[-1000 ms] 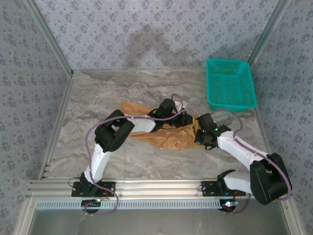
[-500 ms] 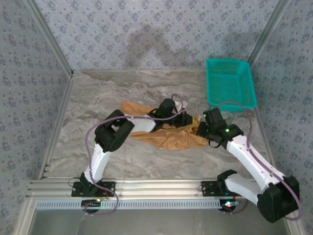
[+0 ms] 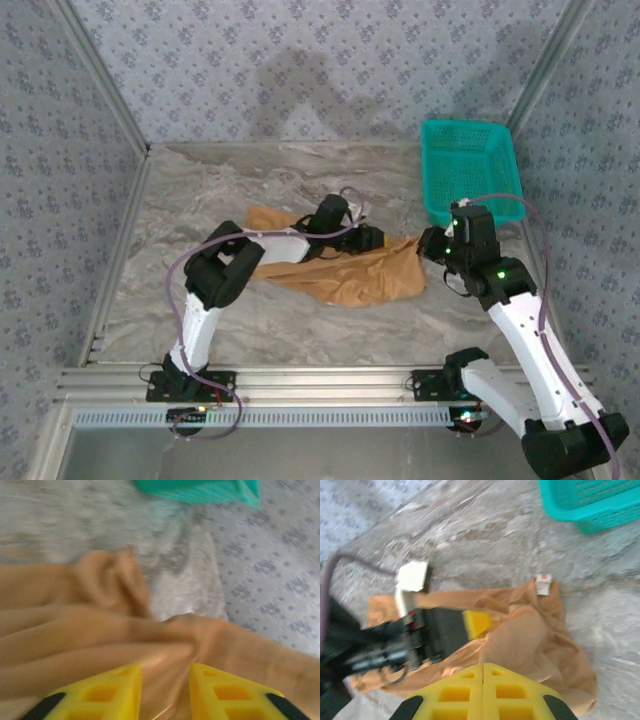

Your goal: Fold the inside-out t-shirt

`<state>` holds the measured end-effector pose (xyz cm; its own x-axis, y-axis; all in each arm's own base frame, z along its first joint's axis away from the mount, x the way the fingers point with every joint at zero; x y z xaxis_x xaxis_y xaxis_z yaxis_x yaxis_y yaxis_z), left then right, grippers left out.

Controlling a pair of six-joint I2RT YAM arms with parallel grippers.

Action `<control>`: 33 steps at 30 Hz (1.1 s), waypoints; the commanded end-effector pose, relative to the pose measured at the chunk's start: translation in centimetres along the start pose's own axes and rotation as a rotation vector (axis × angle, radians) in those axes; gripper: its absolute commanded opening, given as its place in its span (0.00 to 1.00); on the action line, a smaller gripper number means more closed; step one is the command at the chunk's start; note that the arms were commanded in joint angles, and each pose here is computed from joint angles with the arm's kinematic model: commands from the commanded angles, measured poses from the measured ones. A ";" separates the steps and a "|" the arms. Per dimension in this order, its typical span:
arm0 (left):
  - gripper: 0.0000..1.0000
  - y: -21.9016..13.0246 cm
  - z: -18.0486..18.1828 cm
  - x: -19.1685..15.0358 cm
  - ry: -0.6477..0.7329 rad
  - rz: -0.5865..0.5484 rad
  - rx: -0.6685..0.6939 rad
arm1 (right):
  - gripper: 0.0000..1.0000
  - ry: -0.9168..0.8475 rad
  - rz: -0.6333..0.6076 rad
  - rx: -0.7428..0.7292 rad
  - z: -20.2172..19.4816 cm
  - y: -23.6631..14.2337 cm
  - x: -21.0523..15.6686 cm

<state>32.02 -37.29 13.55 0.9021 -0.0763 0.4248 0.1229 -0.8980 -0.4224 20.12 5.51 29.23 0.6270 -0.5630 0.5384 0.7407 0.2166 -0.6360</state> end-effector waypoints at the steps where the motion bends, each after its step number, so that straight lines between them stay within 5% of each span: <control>1: 0.36 -7.3 -0.2 1.3 0.065 -0.042 0.224 | 0.00 0.058 -0.086 -0.155 -1.8 -0.4 1.3; 5: 0.37 -15.1 1.5 -1.1 0.083 -0.002 0.654 | 0.00 0.088 -0.142 -0.220 -3.1 -0.1 2.0; 9: 0.40 -20.5 3.0 -4.3 0.015 0.014 0.852 | 0.00 0.109 -0.118 -0.192 -3.0 0.9 2.2; 17: 0.46 -24.6 5.4 -8.3 -0.053 0.008 1.022 | 0.00 0.104 -0.088 -0.167 -2.6 1.5 2.4; 27: 0.50 -24.1 8.3 -8.8 -0.063 0.020 1.130 | 0.00 0.102 -0.092 -0.154 -2.3 1.7 2.8; 29: 0.42 -23.5 8.9 -8.5 -0.067 0.013 1.128 | 0.00 0.101 -0.089 -0.151 -2.2 1.8 2.8; 33: 0.02 -23.0 9.6 -7.1 -0.083 -0.001 1.117 | 0.00 0.091 -0.051 -0.112 -1.4 1.8 3.1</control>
<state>25.44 -11.89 12.00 0.9345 -0.0213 0.3554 0.3555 0.0026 -0.9347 22.58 2.73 27.63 0.5524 -0.6472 0.5254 0.7197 0.0523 -0.6923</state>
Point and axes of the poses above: each hand's point on the last joint's axis, 136 mm out from that joint toward the fingers, its own y axis out along the fingers, its own z axis along the line the jaws close on, x = y × z, the point moved 9 cm from there along -y, back along the fingers, and after that the axes turned 8 degrees about y, right-handed, at the moved point
